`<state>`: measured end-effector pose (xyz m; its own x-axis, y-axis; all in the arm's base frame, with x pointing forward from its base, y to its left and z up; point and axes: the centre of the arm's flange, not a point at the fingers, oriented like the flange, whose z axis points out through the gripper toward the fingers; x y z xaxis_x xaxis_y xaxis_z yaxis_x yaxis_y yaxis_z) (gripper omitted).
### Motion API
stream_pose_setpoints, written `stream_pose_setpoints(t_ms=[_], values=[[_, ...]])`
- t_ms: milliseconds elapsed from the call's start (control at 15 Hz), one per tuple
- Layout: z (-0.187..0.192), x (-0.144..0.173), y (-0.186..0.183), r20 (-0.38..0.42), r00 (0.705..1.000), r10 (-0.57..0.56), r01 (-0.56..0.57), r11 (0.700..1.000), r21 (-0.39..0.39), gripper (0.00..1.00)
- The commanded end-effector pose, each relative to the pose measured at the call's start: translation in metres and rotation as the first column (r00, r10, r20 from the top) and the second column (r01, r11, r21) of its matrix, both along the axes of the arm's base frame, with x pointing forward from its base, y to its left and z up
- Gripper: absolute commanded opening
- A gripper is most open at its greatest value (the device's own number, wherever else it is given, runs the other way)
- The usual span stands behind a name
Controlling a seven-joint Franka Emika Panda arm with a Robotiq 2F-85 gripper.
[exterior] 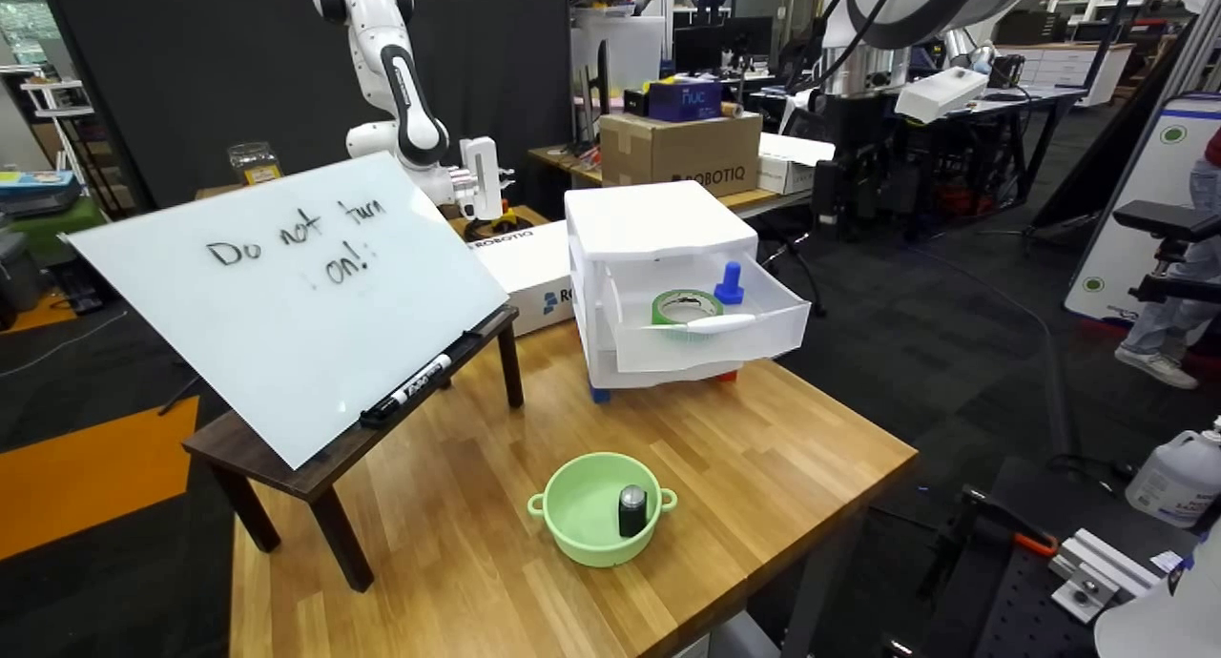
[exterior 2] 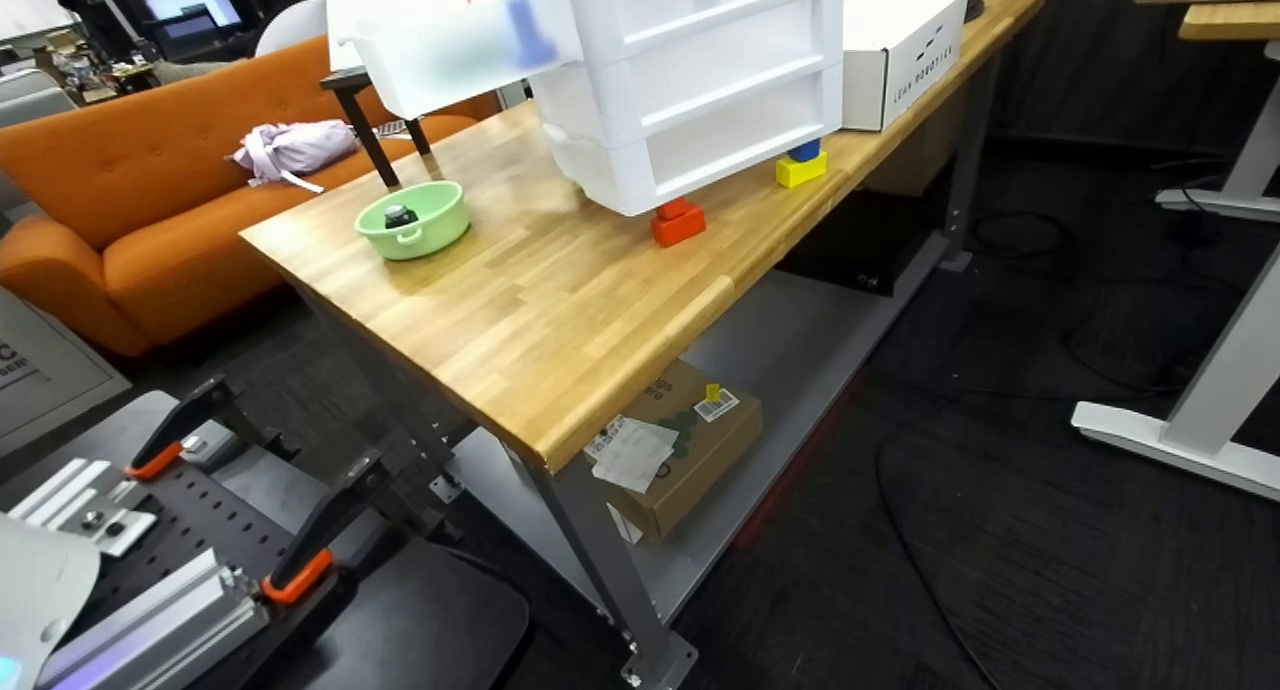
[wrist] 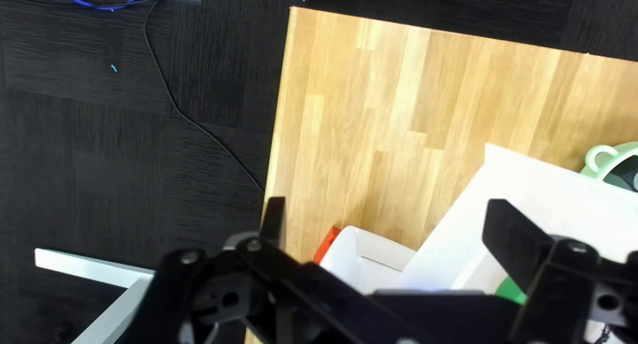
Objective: Remove the masking tape from the object and put it on the table
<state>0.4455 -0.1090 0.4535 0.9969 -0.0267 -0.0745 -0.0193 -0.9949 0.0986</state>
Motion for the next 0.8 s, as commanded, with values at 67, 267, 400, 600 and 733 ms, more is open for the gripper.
stream_pose_setpoints(t_ms=[67, 267, 400, 600, 733], values=[[0.002, 0.032, 0.033, -0.040, 0.999, 0.021, -0.021, 1.000, 0.007, 1.00], [0.004, 0.056, 0.065, -0.051, 0.997, 0.066, -0.066, 0.998, -0.004, 1.00], [0.002, 0.072, 0.083, -0.057, 0.995, 0.087, -0.088, 0.996, -0.012, 1.00], [-0.004, 0.092, 0.102, -0.080, 0.991, 0.108, -0.110, 0.994, -0.020, 1.00], [-0.009, 0.101, 0.108, -0.094, 0.988, 0.120, -0.122, 0.992, -0.013, 1.00]])
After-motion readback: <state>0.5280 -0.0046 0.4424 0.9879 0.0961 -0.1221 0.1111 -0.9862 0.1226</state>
